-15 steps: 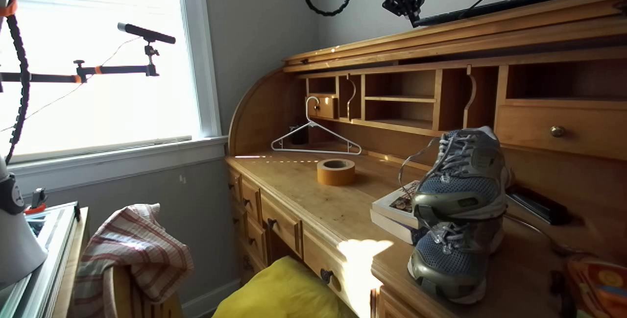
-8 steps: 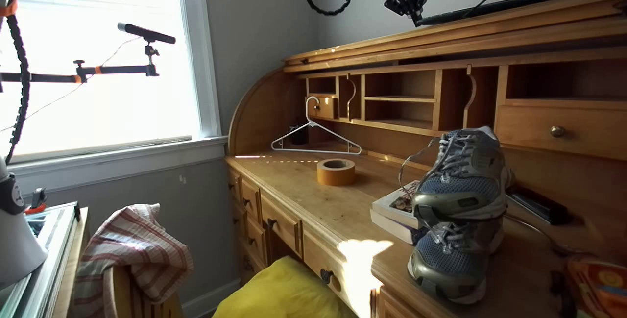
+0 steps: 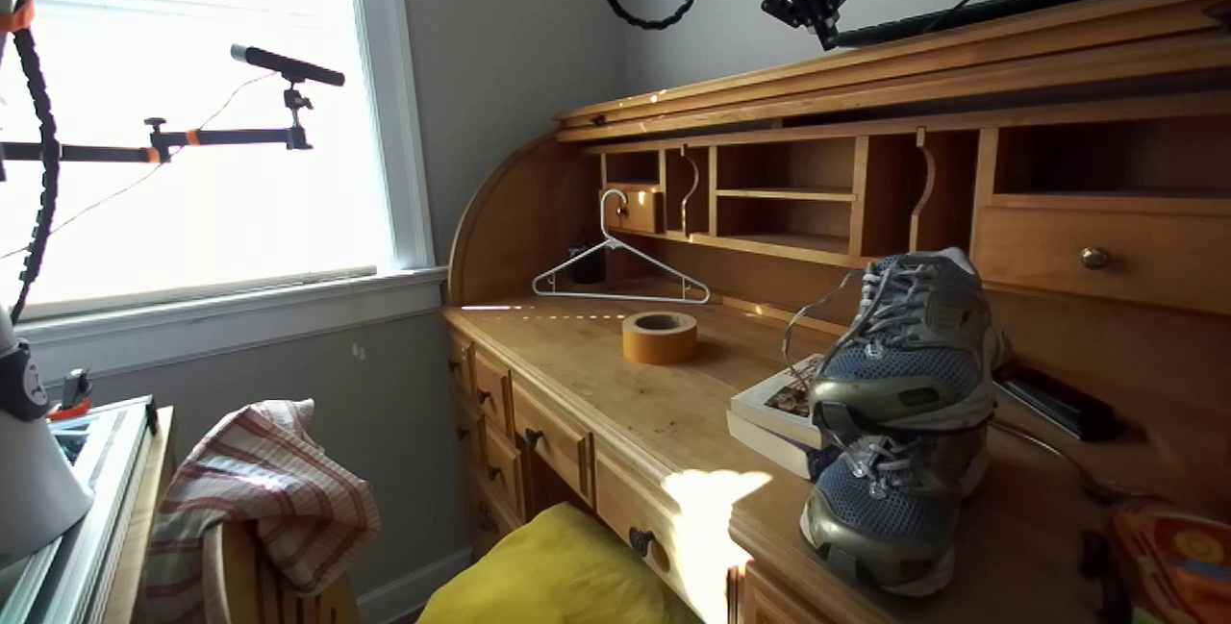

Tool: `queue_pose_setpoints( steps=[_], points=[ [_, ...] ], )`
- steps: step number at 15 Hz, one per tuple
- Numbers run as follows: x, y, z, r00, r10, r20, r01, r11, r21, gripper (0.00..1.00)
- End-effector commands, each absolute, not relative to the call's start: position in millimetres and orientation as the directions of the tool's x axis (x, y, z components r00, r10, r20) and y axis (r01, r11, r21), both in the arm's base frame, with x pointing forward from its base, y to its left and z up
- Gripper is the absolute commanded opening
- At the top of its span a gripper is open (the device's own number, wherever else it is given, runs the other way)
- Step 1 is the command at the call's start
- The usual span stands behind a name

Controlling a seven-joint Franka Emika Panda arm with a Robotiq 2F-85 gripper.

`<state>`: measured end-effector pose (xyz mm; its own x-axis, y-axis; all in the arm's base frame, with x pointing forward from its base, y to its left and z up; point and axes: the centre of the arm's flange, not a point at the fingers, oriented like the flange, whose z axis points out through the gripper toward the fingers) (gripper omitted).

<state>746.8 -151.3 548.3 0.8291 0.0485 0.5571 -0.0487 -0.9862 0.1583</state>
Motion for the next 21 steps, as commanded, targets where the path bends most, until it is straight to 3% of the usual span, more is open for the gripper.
queue_pose_setpoints(
  steps=[1,21],
  points=[
    [743,-163,552,0.833,0.025,0.552,-0.074,-0.985,0.155,0.0],
    [736,-182,554,0.833,-0.012,0.552,-0.116,-0.981,0.153,0.0]
  ],
)
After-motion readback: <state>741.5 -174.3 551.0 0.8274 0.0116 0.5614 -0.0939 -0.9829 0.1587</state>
